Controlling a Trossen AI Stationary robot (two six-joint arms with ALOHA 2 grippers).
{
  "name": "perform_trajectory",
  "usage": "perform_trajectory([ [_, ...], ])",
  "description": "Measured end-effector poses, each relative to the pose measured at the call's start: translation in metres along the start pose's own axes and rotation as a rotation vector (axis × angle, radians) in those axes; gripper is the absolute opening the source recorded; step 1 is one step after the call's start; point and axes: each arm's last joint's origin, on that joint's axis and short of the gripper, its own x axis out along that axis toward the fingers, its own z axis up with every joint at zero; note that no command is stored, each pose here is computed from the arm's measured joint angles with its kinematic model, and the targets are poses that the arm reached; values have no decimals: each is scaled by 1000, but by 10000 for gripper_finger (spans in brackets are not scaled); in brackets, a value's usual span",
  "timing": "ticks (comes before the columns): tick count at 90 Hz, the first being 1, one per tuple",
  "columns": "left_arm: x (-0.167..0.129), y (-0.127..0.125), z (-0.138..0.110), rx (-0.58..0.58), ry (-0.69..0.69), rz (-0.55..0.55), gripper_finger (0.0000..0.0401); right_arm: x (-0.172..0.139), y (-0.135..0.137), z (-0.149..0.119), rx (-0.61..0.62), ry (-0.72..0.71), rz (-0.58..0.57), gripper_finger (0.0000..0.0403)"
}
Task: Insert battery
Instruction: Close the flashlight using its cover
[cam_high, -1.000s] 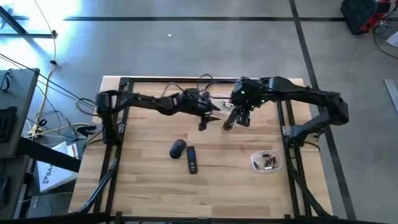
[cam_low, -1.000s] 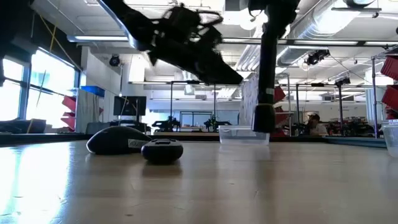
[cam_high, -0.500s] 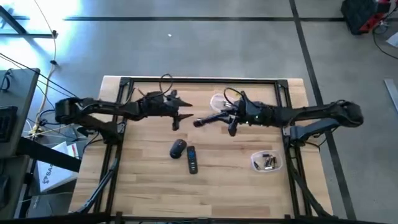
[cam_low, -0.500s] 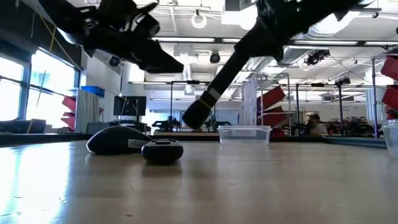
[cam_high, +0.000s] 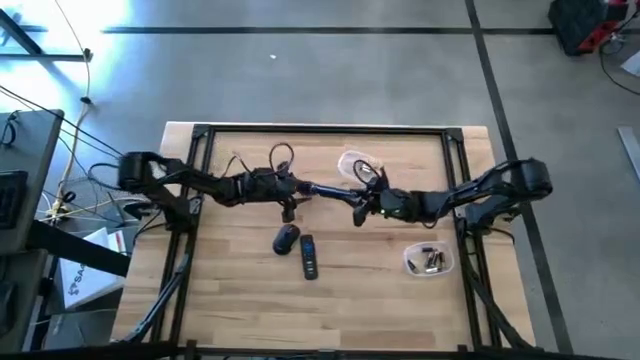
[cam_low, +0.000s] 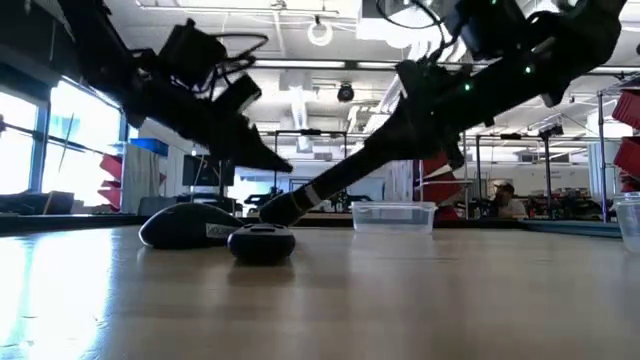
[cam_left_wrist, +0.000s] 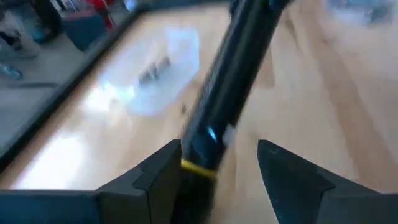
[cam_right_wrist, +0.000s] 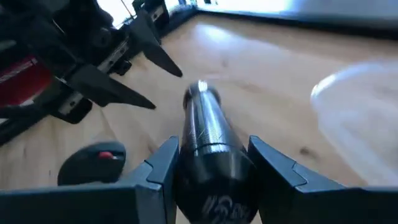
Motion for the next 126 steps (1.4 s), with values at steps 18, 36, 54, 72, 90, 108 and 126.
perform_trajectory([
  [18, 13, 5, -15, 70, 26, 37, 191, 4, -4, -12, 62, 90, -20, 121],
  [36, 11, 17, -1, 194, -3, 111, 191, 3, -9, -20, 146, 187, -46, 121],
  [54, 23, 38, 9, 274, 7, 9, 191, 1, -12, -26, 199, 277, -68, 121],
  [72, 44, 48, 7, 435, 47, -126, 191, 0, -15, -32, 177, 359, -62, 121],
  [90, 78, 61, 13, 532, 99, -196, 191, -2, -17, -36, 160, 418, -64, 121],
  [108, 93, 66, 21, 599, 172, -278, 191, -3, -19, -38, 144, 457, -68, 119],
  [126, 93, 67, 22, 542, 219, -323, 191, -3, -21, -36, 18, 460, -44, 148],
])
